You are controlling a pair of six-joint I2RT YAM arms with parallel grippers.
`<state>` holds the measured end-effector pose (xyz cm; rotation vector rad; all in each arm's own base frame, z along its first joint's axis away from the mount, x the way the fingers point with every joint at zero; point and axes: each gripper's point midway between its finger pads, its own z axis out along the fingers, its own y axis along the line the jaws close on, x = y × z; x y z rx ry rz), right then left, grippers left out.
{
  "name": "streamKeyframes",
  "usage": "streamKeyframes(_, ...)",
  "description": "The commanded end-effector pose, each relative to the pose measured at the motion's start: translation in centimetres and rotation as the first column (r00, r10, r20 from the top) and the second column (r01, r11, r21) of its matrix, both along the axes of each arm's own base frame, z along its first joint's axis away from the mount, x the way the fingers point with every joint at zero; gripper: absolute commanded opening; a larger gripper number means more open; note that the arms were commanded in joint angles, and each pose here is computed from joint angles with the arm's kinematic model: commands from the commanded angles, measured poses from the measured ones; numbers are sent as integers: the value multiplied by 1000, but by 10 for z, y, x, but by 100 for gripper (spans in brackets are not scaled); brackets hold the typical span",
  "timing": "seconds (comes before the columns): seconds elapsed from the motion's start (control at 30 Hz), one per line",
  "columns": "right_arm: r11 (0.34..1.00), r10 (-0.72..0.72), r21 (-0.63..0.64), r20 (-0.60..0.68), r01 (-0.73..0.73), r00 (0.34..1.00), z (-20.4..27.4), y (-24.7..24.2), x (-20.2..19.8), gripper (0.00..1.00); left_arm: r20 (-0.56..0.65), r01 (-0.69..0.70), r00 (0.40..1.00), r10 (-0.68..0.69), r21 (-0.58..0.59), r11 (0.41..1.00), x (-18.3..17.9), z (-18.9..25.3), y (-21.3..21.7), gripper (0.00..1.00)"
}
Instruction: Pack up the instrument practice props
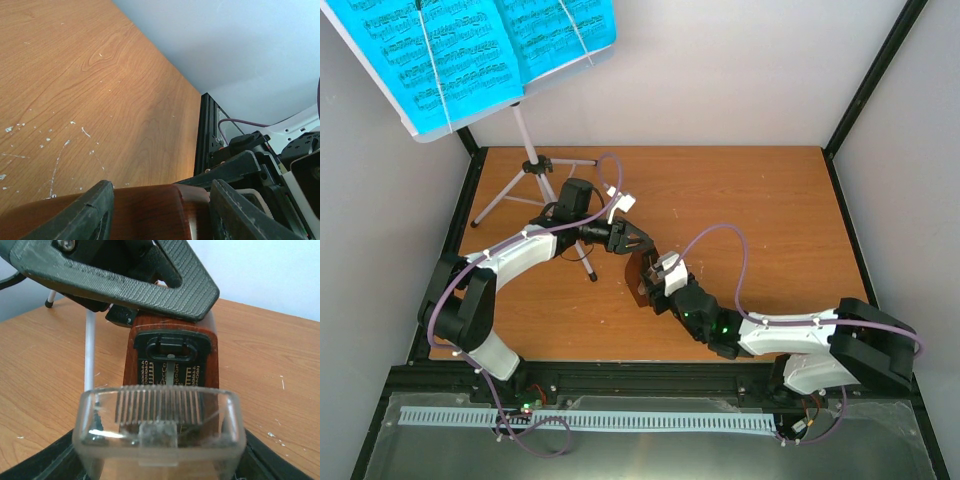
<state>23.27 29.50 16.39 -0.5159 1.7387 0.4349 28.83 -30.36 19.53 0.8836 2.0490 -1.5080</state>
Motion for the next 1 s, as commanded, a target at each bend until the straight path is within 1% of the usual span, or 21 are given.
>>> streamKeyframes(0.0, 997, -36, 69, 17, 35, 999, 14, 7, 4, 42, 17, -13, 1000, 12, 34, 999, 2, -1, -2, 53)
streamKeyframes(0.17, 997, -60, 50, -1, 60, 998, 5, 4, 6, 41, 24, -20, 1000, 19, 40, 999, 3, -1, -1, 53)
streamKeyframes(0.4, 998, -55, 31, -7, 56, 998, -3, 4, 5, 42, 19, -20, 1000, 20, 42, 999, 4, -2, -2, 53)
streamKeyframes(0.97, 998, -35, -43, 45, 37, 998, -15, 1, 4, 41, 23, -19, 1000, 18, 40, 999, 4, -1, -2, 53)
